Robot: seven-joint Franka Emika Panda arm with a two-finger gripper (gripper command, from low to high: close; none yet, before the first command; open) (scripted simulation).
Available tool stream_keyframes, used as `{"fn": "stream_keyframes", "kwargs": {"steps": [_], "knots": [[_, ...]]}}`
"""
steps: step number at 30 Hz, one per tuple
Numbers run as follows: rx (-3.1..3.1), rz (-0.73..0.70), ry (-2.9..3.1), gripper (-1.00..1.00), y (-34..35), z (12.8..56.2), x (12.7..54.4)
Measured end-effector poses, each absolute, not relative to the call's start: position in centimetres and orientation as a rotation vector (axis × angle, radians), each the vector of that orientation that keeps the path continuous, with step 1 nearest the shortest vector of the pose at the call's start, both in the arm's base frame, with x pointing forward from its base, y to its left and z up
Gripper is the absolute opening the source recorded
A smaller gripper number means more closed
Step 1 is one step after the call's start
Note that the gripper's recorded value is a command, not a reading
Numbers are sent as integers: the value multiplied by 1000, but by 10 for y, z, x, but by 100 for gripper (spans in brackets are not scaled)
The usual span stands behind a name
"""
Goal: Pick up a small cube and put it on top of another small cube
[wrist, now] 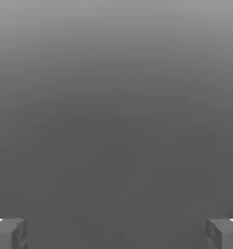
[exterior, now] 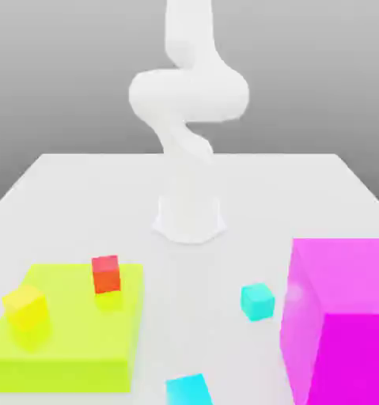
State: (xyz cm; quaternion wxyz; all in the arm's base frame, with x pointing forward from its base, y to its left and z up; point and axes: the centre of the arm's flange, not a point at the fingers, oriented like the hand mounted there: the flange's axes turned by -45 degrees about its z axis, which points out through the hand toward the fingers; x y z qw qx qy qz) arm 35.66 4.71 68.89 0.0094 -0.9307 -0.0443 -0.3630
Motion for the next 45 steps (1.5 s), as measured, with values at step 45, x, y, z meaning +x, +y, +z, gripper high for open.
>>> {"fn": "stream_keyframes", "kwargs": {"steps": [45], "knots": [[-2967,67,-474,0,146,161,296]]}}
